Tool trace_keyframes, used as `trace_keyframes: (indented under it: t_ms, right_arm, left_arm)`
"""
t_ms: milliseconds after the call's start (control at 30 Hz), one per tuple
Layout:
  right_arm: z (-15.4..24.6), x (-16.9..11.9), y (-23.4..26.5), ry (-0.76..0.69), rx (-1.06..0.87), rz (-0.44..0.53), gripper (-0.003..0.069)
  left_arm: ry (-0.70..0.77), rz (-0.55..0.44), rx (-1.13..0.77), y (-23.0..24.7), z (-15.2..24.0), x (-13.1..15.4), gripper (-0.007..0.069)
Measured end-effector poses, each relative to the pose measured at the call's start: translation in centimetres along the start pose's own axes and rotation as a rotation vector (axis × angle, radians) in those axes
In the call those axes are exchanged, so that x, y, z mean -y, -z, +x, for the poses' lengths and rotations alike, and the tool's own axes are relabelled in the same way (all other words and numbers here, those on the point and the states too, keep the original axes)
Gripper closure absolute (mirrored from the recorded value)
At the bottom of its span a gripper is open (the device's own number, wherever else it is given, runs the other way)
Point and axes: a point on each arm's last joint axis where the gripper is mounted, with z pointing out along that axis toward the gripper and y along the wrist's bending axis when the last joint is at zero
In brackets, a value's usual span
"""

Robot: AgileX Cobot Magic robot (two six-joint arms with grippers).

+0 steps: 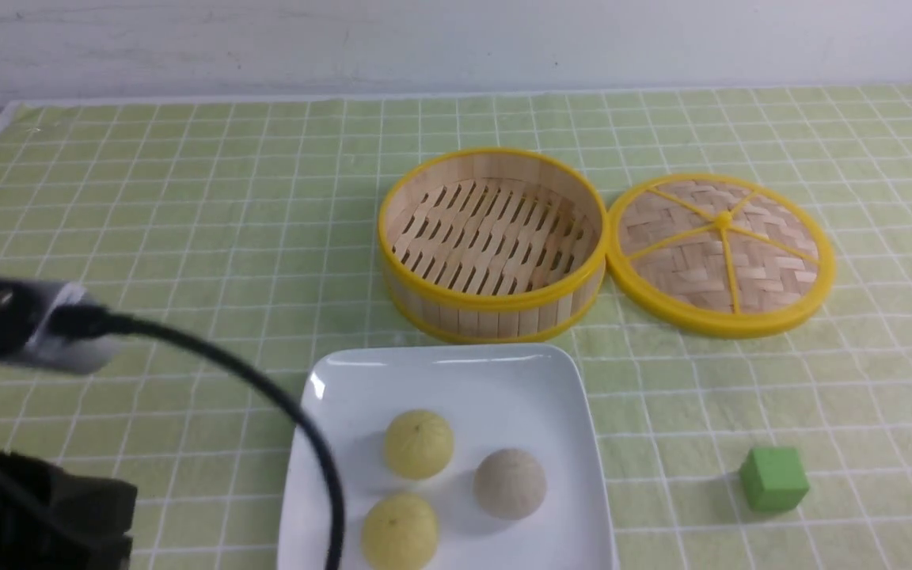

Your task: Put the steamed buns into the plate on the green tablecloth.

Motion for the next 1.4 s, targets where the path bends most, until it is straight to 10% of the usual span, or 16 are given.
trace_keyframes:
  t_ms: [333, 900, 1400]
  right_arm:
    - [0.0, 0.0, 0.0, 0.017, 0.0, 0.001, 0.0523]
    - [0.0, 0.0, 0.0, 0.018, -0.001, 0.001, 0.051]
    - [0.0, 0.0, 0.0, 0.018, -0.001, 0.001, 0.0491]
  left_arm:
    - [0.085, 0.187, 0.575, 0.0, 5.0, -1.4, 0.0623]
    - [0.085, 0.167, 0.522, -1.7, 6.5, -1.9, 0.0607]
    - [-0.027, -0.212, 0.616, -4.6, 10.5, -5.4, 0.0593]
